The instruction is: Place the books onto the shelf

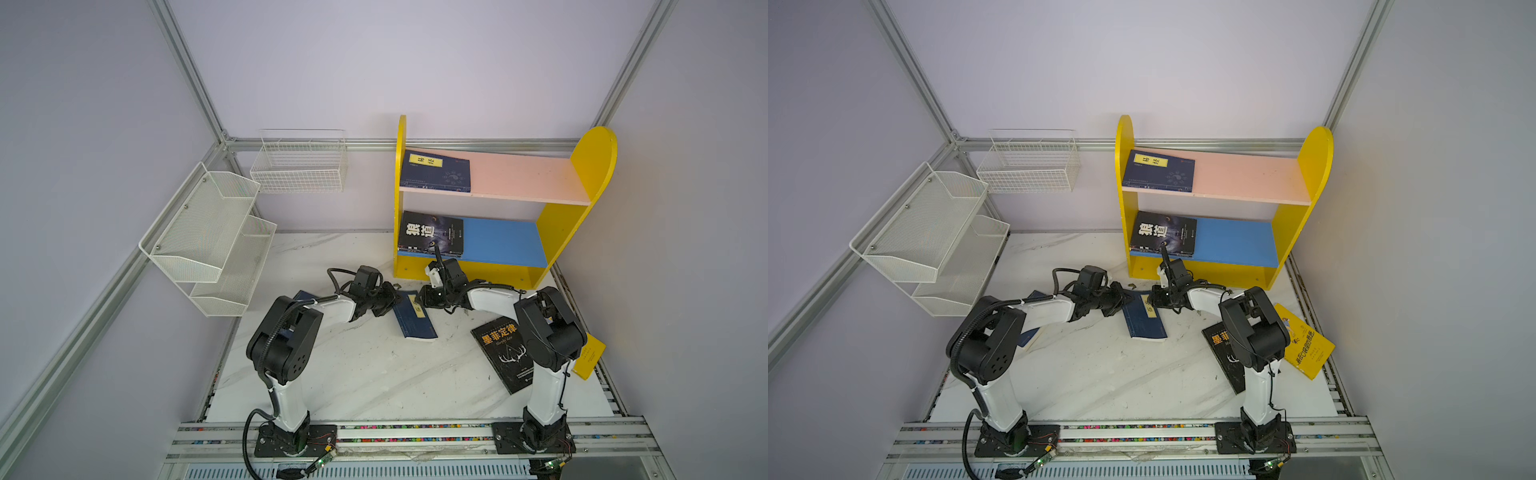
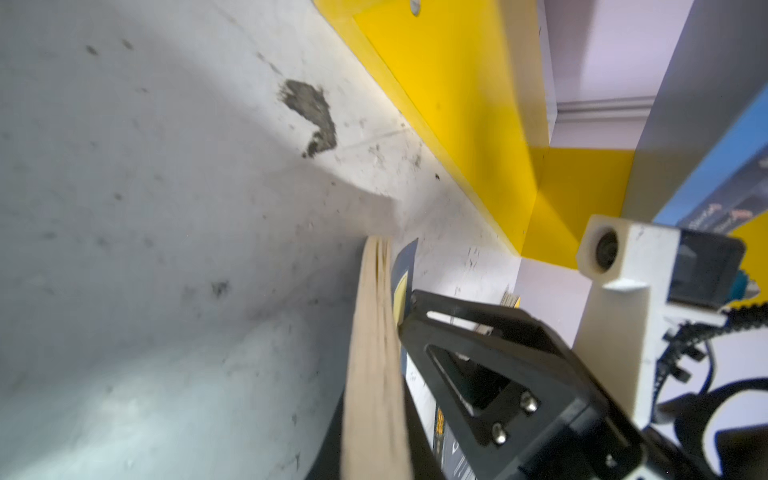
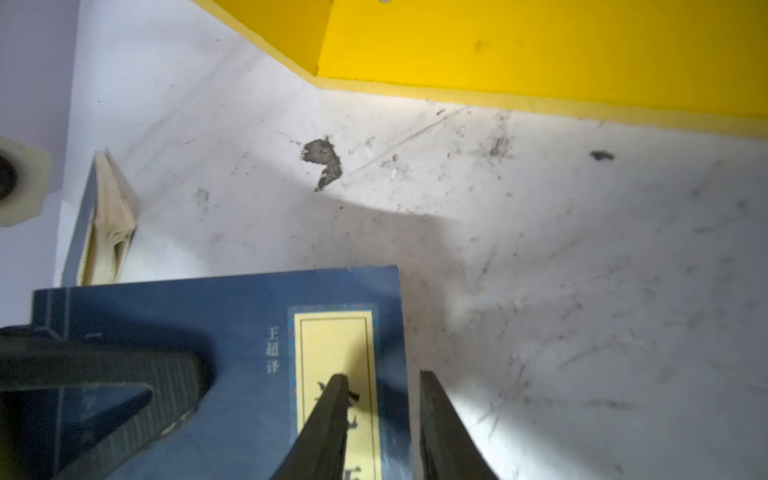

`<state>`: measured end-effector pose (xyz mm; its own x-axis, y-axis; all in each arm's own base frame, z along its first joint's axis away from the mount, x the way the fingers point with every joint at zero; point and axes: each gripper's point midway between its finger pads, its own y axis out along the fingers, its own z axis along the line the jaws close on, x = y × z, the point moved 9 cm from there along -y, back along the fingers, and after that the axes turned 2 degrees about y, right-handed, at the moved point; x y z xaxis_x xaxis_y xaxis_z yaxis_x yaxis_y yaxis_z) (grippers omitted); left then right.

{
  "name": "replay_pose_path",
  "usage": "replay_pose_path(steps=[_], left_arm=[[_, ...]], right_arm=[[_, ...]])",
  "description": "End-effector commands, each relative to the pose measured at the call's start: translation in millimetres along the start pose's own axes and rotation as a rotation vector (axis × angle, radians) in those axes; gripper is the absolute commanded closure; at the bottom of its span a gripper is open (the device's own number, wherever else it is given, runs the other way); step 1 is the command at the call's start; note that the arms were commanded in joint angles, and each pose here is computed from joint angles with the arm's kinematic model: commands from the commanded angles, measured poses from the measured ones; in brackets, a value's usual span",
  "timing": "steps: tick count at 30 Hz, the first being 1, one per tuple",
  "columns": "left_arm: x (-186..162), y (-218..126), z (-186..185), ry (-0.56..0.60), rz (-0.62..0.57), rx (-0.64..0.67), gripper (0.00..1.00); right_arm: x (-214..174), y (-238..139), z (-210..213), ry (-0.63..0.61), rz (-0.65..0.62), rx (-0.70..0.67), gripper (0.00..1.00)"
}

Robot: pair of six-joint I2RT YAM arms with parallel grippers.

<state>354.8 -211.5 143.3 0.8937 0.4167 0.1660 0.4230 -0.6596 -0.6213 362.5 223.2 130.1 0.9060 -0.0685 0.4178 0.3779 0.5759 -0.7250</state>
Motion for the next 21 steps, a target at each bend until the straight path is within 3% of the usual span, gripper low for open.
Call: replay_pose_path(steps=[1,4,7,9,16,21], left_arm=[[17.1,-62.2,-92.1,0.322,-0.017,-0.126,0.93],[18.6,-106.3,-132.4,0.464,-0.043,-0.168,1.00],[19.6,-150.4,-174.0,0.575,-0.083,-0.287,1.00],[21.6,-180.9,-202.9,0.645,-0.141,-0.374,1.00],[39.9,-264.3,-292.4,0.812,-0.427,-0.679,1.00],[54.6,-308.7,-340.3,0.856,-0.633,-0.870,1.00]], right_arm=[[37.5,-65.2,19.1,0.048,-0.149,0.086,0.56],[70.9,-124.1,32.8,0.069,-0.314,0.146,0.50],[92.7,-183.1,55.9,0.053,-0.463,0.212,0.26],[101.9,-219.4,72.6,0.030,-0.560,0.244,0.16],[108.7,-307.5,115.4,-0.033,-0.772,0.399,0.03],[99.5,-370.6,140.3,-0.097,-0.935,0.491,0.03]])
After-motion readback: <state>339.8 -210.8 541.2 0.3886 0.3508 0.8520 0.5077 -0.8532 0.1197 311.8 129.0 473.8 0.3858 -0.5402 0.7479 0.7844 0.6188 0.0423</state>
